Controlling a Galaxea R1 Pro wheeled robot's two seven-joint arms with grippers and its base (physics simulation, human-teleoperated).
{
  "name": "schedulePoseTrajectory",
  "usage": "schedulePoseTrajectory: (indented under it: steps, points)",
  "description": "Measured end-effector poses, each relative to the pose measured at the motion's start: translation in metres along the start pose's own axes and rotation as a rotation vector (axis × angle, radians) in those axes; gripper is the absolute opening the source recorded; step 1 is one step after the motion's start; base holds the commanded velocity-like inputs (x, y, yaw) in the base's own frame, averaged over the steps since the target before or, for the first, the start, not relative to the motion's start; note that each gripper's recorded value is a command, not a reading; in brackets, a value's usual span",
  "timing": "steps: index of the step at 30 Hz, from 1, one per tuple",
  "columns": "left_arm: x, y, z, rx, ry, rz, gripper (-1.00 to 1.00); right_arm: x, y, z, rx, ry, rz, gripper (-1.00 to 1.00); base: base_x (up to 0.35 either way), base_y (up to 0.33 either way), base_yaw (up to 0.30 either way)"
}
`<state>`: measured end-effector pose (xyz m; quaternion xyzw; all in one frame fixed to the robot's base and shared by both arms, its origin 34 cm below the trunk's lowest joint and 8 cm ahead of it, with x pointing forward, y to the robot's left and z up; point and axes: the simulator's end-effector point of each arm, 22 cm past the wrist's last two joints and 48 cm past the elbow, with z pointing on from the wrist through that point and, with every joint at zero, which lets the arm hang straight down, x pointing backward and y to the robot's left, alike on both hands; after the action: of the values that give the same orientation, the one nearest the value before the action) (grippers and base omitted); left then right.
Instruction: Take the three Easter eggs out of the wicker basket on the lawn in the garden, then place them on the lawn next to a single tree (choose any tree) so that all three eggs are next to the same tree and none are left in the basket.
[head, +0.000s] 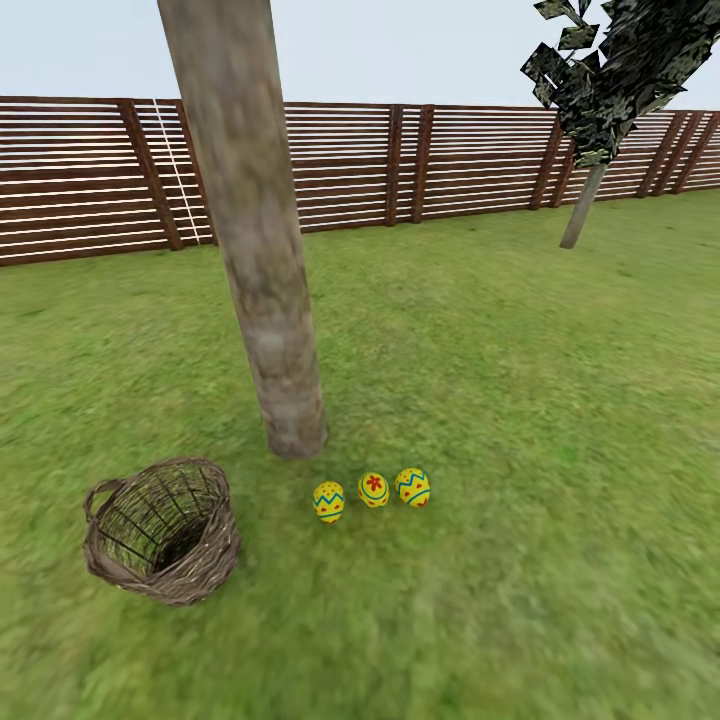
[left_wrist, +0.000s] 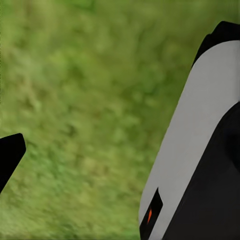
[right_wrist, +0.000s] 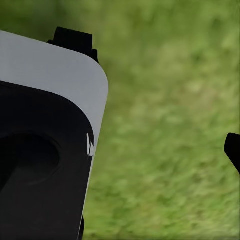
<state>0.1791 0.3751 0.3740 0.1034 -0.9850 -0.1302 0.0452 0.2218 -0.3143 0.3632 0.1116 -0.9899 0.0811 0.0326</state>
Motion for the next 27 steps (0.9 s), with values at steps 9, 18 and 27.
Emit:
schedulePoseTrajectory:
  steps: [9, 18, 27]
  points:
    - [0.0000, 0.0006, 0.0001, -0.001, 0.000, -0.001, 1.00, 0.0000, 0.0000, 0.0000, 0.000, 0.000, 0.000, 1.00, 0.000, 0.000, 0.000]
    - [0.0001, 0.0002, 0.0000, 0.000, 0.000, -0.001, 1.00, 0.0000, 0.0000, 0.0000, 0.000, 0.000, 0.000, 1.00, 0.000, 0.000, 0.000]
    - [0.0001, 0.0001, 0.0000, 0.000, 0.000, -0.001, 1.00, 0.0000, 0.0000, 0.0000, 0.000, 0.000, 0.000, 1.00, 0.000, 0.000, 0.000]
